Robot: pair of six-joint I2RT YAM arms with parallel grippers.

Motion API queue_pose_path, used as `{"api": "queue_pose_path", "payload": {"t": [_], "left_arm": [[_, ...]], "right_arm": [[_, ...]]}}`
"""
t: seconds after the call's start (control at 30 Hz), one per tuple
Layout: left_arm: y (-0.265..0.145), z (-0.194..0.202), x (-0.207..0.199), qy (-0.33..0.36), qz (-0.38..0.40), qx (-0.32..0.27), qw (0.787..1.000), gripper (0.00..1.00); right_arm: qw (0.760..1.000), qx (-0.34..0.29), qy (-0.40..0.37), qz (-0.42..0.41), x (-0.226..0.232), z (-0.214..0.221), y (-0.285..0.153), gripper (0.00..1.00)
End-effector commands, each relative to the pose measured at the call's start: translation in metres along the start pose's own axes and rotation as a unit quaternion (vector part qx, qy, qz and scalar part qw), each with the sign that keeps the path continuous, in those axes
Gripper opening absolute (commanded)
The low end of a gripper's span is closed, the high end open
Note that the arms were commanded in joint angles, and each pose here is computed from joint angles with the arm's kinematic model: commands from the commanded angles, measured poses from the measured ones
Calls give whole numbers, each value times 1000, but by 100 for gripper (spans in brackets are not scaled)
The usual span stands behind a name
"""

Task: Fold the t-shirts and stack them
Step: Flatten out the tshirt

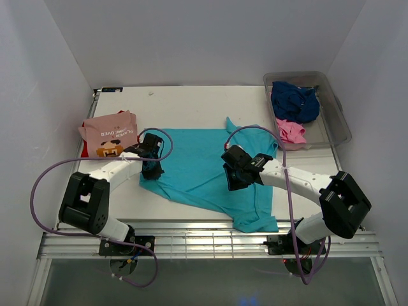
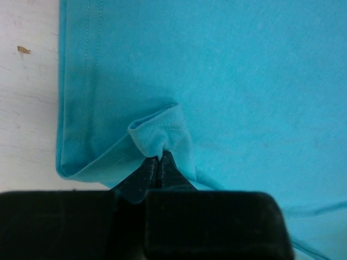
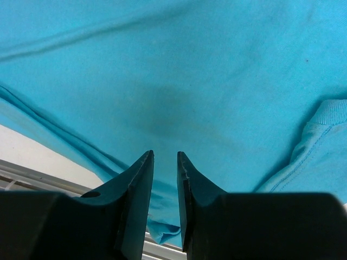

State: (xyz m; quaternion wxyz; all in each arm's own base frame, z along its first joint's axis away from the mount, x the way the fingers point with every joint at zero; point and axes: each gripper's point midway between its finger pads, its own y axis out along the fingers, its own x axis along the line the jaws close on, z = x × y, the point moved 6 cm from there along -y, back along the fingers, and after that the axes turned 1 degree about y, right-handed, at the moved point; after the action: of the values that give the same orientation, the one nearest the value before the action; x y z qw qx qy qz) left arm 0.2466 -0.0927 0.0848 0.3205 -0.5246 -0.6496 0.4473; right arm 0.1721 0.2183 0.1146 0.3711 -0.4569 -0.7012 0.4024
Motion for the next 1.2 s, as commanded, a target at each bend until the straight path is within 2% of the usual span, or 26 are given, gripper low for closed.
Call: {"api": "queue_pose_path", "payload": {"t": [0.0,0.27,0.57,0.93,0.97,1.0,1.07,1.1,1.17], "left_arm": [[-18,-8,-4,-7,23,-23,999,0],[-73,15,8,-37,61,-3,997,0],[-94,72,19,-72,87,109,988,0],[-148,101,51,-120,68,107,985,0],[-150,108,55,-120,61,118,984,2],[-150,112,57,-122,62,124,983,19],[-152,120,60,-124,68,129,981,35],[-153,121,60,-126,73,127,981,51],[-155,122,59,-133,83,127,979,53]], "right_arm": [[1000,2,1,9,-4,2,5,30],[1000,5,7,18,-6,-7,12,30],[1000,9,-5,13,1,-18,19,29],[1000,21,-8,4,3,-13,27,29],[1000,22,-9,5,3,-13,28,29],[1000,23,-9,4,3,-14,28,29],[1000,23,-10,5,4,-14,29,29],[1000,23,-10,5,4,-15,29,29],[1000,22,-10,6,3,-15,28,29]]}}
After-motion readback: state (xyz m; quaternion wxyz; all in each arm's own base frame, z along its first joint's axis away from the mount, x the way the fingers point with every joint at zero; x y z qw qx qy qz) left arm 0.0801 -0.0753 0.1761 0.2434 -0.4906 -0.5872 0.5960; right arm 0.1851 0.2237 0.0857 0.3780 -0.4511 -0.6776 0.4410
